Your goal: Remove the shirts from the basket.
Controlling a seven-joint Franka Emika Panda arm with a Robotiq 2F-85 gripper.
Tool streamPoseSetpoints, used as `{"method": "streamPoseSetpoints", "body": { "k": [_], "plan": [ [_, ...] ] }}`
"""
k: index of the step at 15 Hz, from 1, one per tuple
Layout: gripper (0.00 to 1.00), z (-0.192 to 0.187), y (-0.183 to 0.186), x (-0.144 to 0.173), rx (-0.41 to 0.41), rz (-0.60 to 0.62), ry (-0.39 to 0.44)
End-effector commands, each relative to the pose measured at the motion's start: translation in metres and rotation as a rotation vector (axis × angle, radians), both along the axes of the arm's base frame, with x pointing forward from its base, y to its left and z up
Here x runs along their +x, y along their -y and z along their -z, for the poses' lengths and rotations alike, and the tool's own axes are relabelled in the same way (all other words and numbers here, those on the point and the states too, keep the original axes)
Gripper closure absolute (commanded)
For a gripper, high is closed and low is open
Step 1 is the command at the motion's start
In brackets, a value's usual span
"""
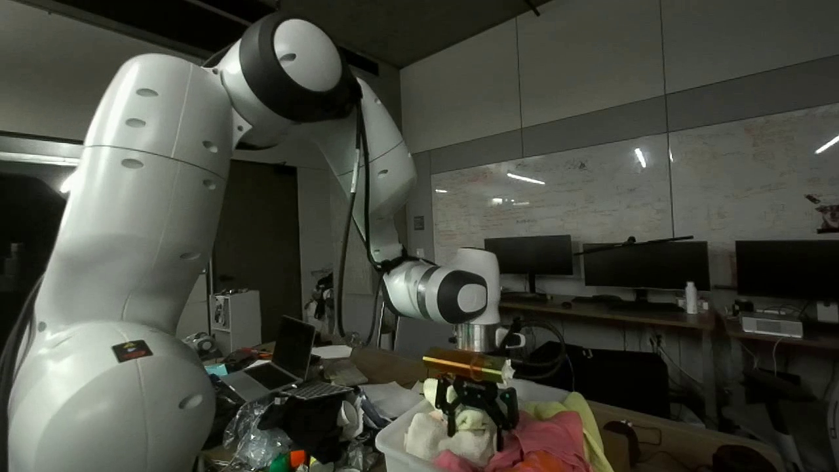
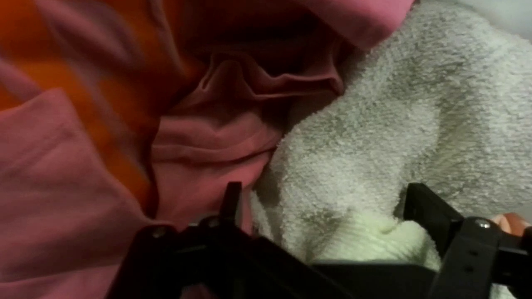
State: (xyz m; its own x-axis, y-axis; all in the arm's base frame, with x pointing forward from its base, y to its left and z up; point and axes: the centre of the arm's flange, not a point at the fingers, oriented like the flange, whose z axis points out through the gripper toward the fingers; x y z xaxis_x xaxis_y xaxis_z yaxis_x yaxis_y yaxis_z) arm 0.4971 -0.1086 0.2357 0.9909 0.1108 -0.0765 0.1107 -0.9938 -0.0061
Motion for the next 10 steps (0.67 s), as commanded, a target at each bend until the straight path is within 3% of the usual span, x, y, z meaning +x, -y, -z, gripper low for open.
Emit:
{"method": "streamPoseSetpoints", "body": {
  "k": [1,8,9,10],
  "plan": [
    [0.0,0.017,0.014,0.018,0.018,0.001,0.005],
    [0.0,0.026,0.018,0.02,0.002,0.004,0.013],
    [0.25,0.028,0.018,0.02,0.004,0.009,0.015],
    [0.26,0.028,0.018,0.019,0.0,0.007,0.016]
  ]
}}
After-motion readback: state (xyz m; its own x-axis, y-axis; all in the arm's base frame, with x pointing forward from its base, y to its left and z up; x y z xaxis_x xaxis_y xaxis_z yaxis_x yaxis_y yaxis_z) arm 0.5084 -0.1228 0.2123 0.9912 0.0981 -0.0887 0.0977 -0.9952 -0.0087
